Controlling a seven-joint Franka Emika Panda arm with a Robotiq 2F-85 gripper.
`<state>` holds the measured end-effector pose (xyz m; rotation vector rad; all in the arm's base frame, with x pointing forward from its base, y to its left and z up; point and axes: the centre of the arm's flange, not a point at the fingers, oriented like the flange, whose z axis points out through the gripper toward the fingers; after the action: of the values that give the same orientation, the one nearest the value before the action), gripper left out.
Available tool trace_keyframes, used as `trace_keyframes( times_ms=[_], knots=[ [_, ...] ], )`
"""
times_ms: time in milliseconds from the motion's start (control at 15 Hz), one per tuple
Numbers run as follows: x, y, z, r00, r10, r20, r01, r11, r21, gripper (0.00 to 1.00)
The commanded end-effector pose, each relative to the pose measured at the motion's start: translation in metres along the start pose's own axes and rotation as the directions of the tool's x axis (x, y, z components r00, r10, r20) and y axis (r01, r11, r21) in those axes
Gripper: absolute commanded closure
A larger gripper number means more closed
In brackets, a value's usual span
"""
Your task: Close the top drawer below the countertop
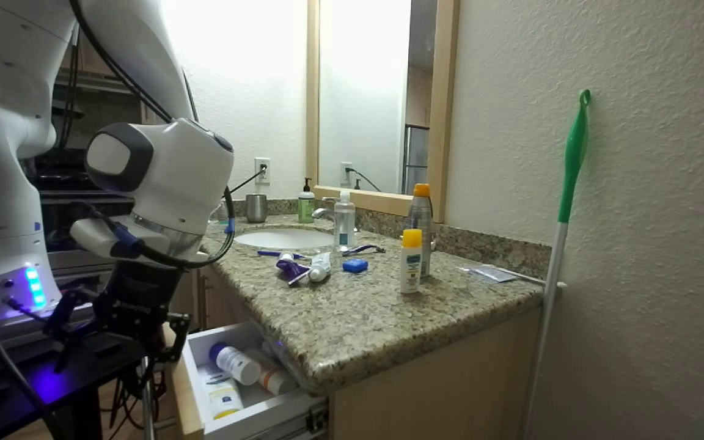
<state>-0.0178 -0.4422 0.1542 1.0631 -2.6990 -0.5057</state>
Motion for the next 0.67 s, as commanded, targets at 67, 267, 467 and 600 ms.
trace_keyframes(
  times_ms=[67, 267, 467, 600],
  knots=[
    [0.000, -0.021, 0.028, 0.996, 0.063, 0.058, -0.076, 0.963, 0.257, 0.00],
    [-0.007, -0.030, 0.026, 0.983, 0.109, 0.149, -0.160, 0.904, 0.396, 0.00],
    [-0.020, -0.040, 0.022, 0.959, 0.136, 0.249, -0.247, 0.830, 0.500, 0.00],
    [-0.032, -0.049, 0.026, 0.943, 0.139, 0.302, -0.294, 0.774, 0.561, 0.00]
  ],
)
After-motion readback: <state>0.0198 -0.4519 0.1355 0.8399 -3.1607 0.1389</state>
